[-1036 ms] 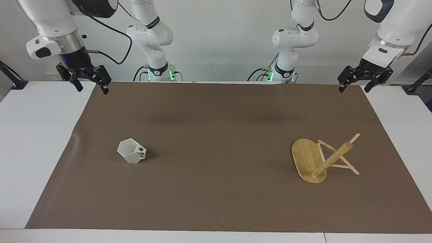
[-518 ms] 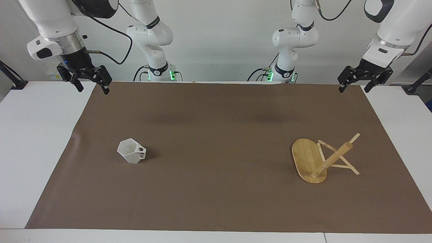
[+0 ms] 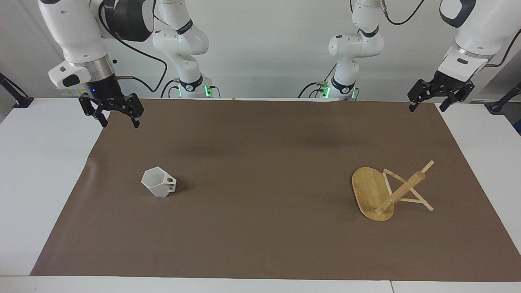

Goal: Hang cup on rack
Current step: 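Reach the right gripper to the white cup's rim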

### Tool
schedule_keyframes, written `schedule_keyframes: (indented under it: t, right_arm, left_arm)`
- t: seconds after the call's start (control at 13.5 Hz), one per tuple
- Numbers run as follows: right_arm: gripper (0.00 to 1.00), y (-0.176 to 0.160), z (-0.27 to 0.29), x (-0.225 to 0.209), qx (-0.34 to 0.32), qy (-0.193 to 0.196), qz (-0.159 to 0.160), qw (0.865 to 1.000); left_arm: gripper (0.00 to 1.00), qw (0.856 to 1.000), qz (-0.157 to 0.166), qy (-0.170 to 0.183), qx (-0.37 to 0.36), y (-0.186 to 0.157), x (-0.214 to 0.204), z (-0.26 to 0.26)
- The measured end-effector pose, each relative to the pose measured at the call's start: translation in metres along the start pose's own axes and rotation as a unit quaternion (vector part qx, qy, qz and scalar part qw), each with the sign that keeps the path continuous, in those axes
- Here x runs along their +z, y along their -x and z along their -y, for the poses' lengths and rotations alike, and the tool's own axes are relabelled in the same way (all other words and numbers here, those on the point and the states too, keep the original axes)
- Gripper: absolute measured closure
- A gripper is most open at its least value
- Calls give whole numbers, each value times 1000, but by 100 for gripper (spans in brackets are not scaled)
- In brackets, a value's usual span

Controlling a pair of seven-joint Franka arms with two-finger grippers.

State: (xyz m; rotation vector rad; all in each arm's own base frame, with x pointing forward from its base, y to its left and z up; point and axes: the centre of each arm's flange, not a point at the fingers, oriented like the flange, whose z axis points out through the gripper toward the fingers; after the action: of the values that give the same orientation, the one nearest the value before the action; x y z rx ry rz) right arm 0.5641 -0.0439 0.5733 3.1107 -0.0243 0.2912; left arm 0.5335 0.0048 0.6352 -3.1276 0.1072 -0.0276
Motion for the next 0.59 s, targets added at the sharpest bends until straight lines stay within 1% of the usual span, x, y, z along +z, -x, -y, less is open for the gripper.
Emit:
schedule_keyframes:
  t: [0.15, 0.3, 0.59]
  right_arm:
    - [0, -1, 0, 34, 0, 0, -5, 1000]
    - [0, -4, -1, 69, 0, 1, -2, 1000]
    - [0, -13, -3, 152, 2, 2, 0, 1000]
  left_arm:
    - [0, 1000, 0, 0, 0, 0, 0, 0]
    - [0, 1000, 0, 0, 0, 0, 0, 0]
    - [0, 1000, 0, 0, -1, 0, 0, 1]
